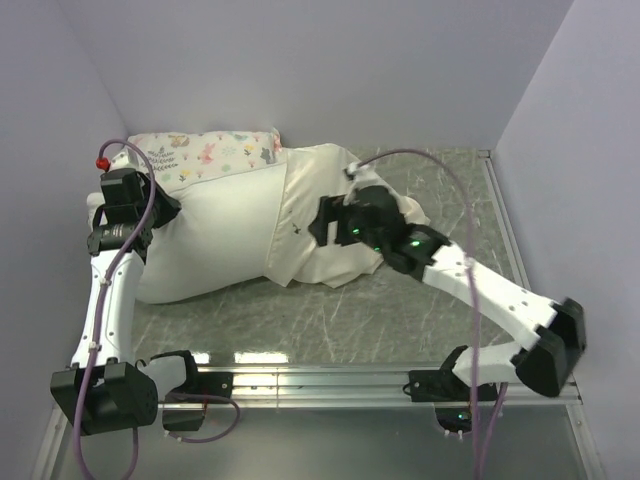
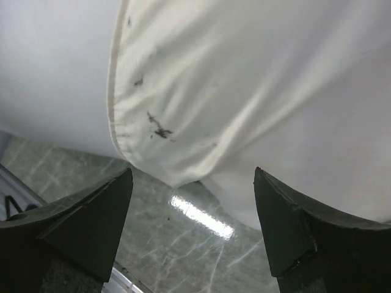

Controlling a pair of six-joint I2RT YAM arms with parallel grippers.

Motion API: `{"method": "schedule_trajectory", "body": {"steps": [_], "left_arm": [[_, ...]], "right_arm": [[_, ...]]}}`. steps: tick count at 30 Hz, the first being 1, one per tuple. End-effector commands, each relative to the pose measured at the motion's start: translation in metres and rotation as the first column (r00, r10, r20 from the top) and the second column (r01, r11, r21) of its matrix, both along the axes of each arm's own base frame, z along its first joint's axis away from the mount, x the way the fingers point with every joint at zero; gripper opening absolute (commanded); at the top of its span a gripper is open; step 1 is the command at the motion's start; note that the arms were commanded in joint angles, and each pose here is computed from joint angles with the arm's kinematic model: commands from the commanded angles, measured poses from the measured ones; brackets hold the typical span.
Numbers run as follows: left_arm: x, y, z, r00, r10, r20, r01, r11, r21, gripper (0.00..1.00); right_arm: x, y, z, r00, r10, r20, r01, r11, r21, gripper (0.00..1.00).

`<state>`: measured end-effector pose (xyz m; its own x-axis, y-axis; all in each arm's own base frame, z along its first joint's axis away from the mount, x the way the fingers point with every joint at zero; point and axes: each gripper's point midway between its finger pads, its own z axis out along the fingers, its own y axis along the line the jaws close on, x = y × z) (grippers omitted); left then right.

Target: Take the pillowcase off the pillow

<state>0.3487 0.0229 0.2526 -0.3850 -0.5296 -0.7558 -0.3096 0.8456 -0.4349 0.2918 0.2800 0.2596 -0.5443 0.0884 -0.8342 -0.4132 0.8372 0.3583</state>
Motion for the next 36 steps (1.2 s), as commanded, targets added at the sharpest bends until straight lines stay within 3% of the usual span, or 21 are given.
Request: {"method": "schedule_trajectory", "body": {"steps": [1, 5, 8, 10, 11, 14, 18, 22, 27, 31, 36], "left_arm": [[-0.006, 0.003, -0.017, 0.998, 0.003, -0.059, -0.001, 0.999, 0.036, 0.00], [-0.008, 0.005, -0.018, 0.998, 0.007, -0.062, -0.004, 0.999, 0.048, 0.00], [-0.008, 0.005, -0.017, 0.998, 0.006, -0.056, -0.004, 0.999, 0.050, 0.00], [-0.008, 0.005, -0.017, 0.999, 0.010, -0.053, -0.007, 0.999, 0.051, 0.00], [-0.008, 0.006, -0.016, 0.999, 0.010, -0.053, -0.008, 0.999, 0.053, 0.00], [-0.008, 0.007, -0.011, 0.999, 0.018, -0.043, -0.015, 0.998, 0.057, 0.00], [-0.008, 0.009, -0.002, 0.999, 0.029, -0.032, -0.026, 0.997, 0.066, 0.00], [-0.007, 0.010, 0.005, 0.999, 0.033, -0.018, -0.032, 0.997, 0.065, 0.00], [-0.005, 0.011, 0.008, 0.999, 0.037, -0.013, -0.036, 0.997, 0.062, 0.00], [-0.005, 0.018, 0.010, 0.997, 0.070, -0.015, -0.069, 0.994, 0.080, 0.00], [-0.001, 0.016, 0.011, 0.999, 0.049, -0.011, -0.048, 0.996, 0.074, 0.00]], "right_arm": [[0.002, 0.046, -0.038, 0.999, 0.008, -0.038, -0.010, 0.999, -0.038, 0.87], [0.013, 0.056, -0.083, 0.994, -0.046, -0.099, 0.039, 0.996, -0.077, 0.86], [0.018, 0.058, -0.104, 0.991, -0.071, -0.114, 0.060, 0.993, -0.097, 0.80], [0.024, 0.044, -0.109, 0.985, -0.141, -0.098, 0.128, 0.984, -0.123, 0.54], [0.025, 0.035, -0.113, 0.981, -0.172, -0.091, 0.159, 0.978, -0.138, 0.23], [0.036, -0.001, -0.109, 0.959, -0.277, -0.063, 0.264, 0.951, -0.159, 0.00], [0.049, -0.066, -0.103, 0.904, -0.424, -0.057, 0.408, 0.895, -0.182, 0.00], [0.062, -0.145, -0.100, 0.804, -0.592, -0.051, 0.569, 0.793, -0.218, 0.00], [0.068, -0.228, -0.067, 0.688, -0.725, -0.047, 0.710, 0.685, -0.164, 0.00], [0.072, -0.257, -0.021, 0.651, -0.759, -0.017, 0.755, 0.650, -0.085, 0.00], [0.066, -0.263, 0.020, 0.669, -0.743, 0.007, 0.743, 0.669, -0.008, 0.00]]}}
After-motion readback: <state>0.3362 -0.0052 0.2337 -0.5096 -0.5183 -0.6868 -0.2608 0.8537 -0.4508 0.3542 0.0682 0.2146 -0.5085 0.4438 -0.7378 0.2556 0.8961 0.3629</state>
